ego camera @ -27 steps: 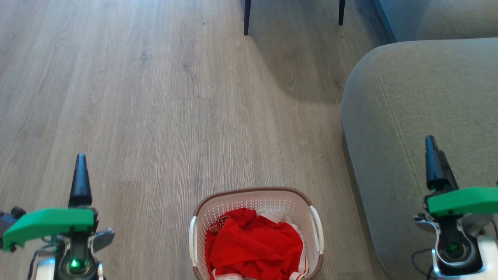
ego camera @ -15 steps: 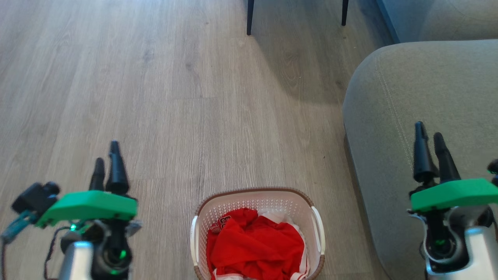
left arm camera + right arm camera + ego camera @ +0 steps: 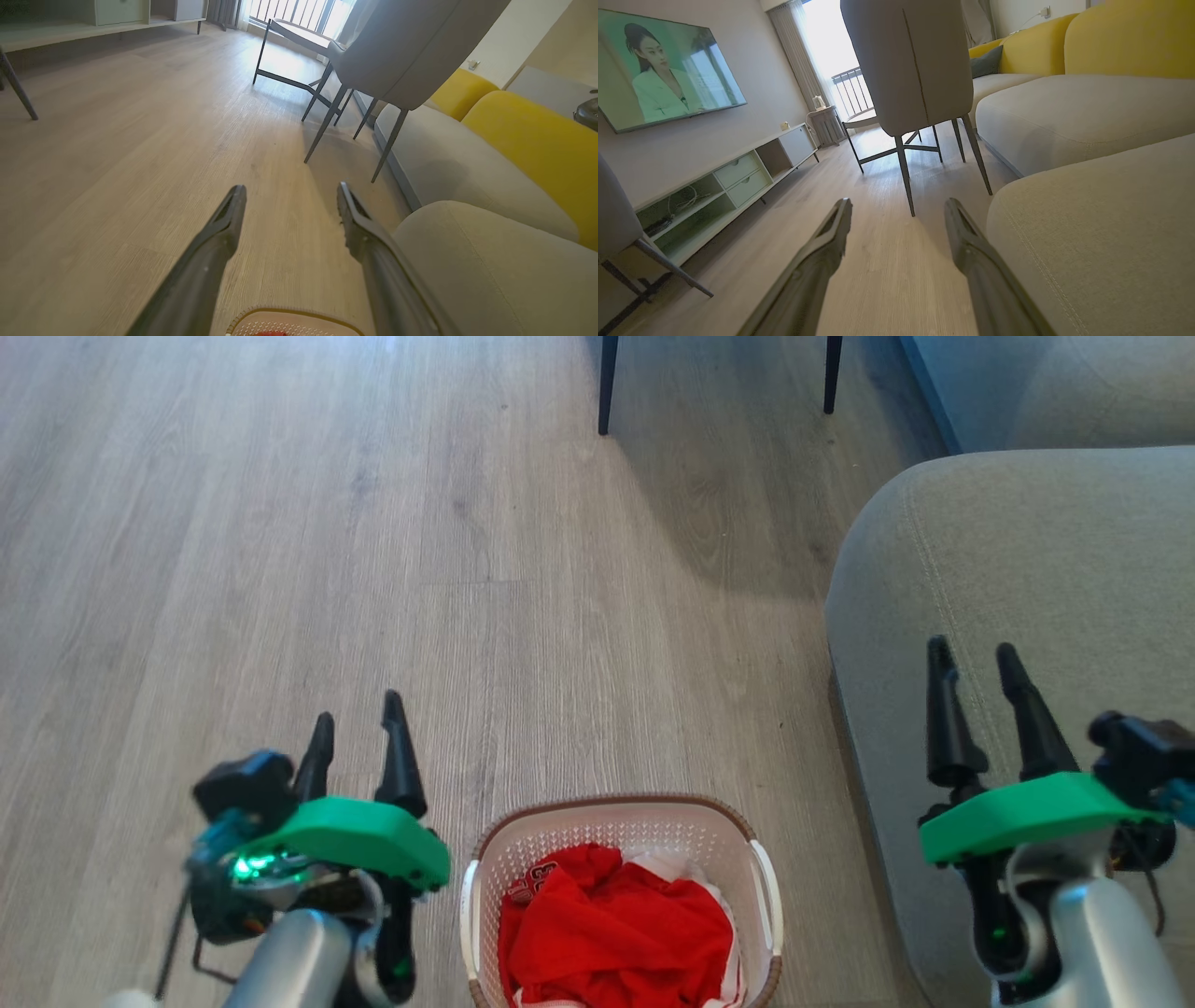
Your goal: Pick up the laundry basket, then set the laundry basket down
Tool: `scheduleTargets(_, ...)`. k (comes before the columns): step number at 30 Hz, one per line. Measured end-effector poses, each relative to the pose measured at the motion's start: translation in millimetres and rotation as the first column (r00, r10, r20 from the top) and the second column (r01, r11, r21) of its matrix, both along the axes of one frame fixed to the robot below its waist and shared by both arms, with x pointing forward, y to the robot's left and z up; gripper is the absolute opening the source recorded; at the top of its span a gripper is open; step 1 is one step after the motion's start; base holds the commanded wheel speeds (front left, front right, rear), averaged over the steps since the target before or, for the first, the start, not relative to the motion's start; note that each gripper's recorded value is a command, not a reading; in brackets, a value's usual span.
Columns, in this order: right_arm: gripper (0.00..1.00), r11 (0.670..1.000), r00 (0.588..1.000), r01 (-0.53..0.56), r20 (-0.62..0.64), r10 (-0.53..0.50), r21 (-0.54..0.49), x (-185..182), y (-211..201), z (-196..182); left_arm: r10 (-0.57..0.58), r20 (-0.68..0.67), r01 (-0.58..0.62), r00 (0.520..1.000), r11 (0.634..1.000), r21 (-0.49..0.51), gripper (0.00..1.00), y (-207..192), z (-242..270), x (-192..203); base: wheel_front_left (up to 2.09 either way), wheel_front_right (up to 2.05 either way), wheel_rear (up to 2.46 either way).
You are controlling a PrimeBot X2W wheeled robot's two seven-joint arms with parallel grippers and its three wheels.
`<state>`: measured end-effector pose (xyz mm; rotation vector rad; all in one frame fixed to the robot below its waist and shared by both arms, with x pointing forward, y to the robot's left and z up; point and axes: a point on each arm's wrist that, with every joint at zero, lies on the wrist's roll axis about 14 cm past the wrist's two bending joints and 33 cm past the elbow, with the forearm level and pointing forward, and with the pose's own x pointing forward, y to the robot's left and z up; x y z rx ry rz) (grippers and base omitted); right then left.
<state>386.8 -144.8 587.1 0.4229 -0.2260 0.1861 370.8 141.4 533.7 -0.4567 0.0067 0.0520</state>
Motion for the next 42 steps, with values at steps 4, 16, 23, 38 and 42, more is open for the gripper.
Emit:
scheduleTargets(4, 1.0, 0.996, 1.0, -0.014, 0.019, 0.016, -0.084, -2, 10, 2, -0.011, -0.003, 0.011, 1.0, 0.992, 0.125, 1.0, -9, -2, -1, 0.0, 0.0, 0.0)
scheduleTargets(16, 1.0, 0.983, 0.997, -0.077, -0.007, 0.077, -0.164, -9, 33, -16, -0.071, -0.002, 0.069, 0.997, 0.961, 0.266, 1.0, -30, -8, -5, 0.0, 0.0, 0.0)
scheduleTargets(23, 1.0, 0.984, 0.994, -0.106, -0.048, 0.1, -0.146, -13, 39, -32, -0.108, 0.058, 0.1, 0.992, 0.986, 0.134, 1.0, -27, 2, -6, 0.0, 0.0, 0.0)
scheduleTargets(38, 1.0, 0.97, 0.993, -0.033, 0.105, 0.06, -0.24, -13, 34, 4, -0.074, 0.325, -0.048, 0.943, 0.935, 0.353, 1.0, -23, 68, -10, 0.0, 0.0, 0.0)
scheduleTargets(42, 1.0, 0.962, 0.991, -0.032, 0.117, 0.066, -0.272, -12, 38, 4, -0.057, 0.323, -0.053, 0.945, 0.945, 0.322, 1.0, -20, 66, -9, 0.0, 0.0, 0.0)
